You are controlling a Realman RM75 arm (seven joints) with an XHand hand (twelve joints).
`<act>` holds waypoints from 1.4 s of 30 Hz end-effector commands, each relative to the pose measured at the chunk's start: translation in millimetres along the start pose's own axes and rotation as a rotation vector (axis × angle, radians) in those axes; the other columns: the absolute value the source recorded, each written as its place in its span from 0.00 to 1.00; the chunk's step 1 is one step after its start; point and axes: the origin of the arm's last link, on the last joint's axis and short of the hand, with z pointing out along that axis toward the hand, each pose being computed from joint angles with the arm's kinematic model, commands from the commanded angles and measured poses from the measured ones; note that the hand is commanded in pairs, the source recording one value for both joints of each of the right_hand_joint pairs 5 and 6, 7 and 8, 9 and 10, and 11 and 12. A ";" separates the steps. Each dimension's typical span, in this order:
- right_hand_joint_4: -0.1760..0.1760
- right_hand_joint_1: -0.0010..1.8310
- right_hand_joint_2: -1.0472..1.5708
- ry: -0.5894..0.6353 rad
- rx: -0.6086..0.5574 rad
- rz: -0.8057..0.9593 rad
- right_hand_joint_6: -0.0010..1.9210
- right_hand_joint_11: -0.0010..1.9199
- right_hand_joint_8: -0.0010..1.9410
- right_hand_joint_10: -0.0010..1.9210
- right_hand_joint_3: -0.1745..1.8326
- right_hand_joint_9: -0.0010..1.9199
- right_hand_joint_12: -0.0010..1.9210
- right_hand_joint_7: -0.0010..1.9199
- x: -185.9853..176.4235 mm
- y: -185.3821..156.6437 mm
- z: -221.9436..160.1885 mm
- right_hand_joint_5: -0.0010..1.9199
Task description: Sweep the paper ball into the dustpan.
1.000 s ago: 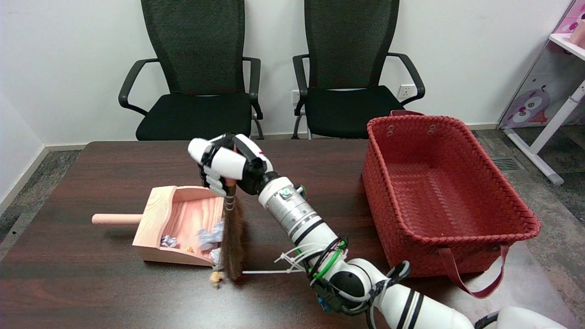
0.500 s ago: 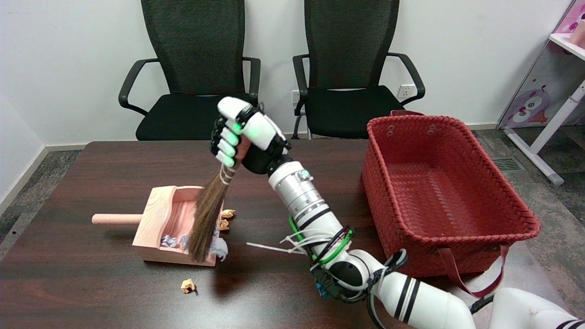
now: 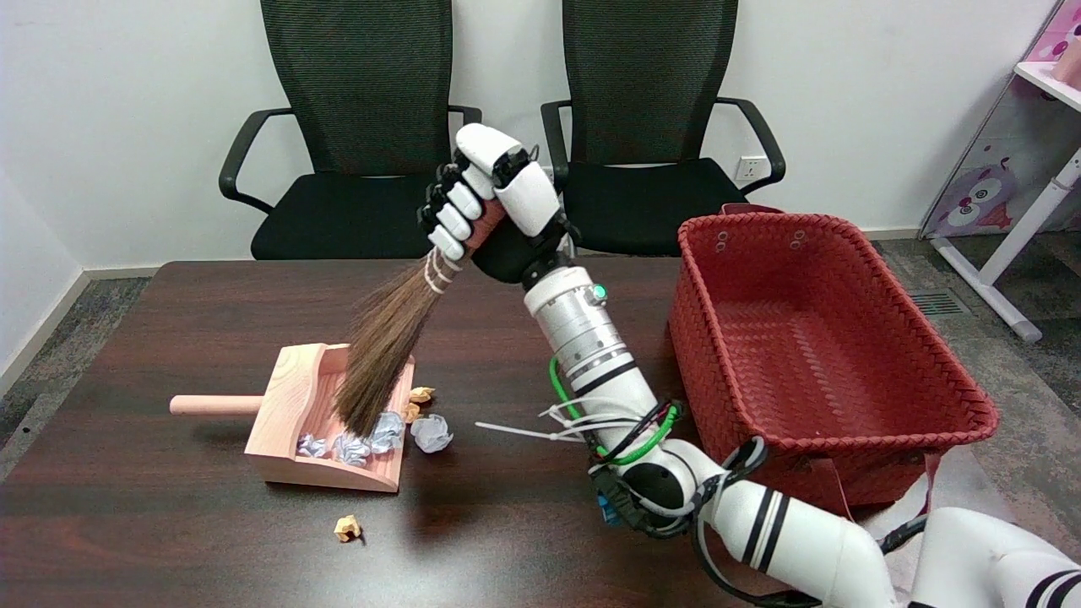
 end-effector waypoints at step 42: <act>0.76 0.51 1.00 -0.280 -0.425 -0.918 1.00 1.00 0.99 1.00 1.00 1.00 1.00 1.00 19.9 -62.4 -21.3 1.00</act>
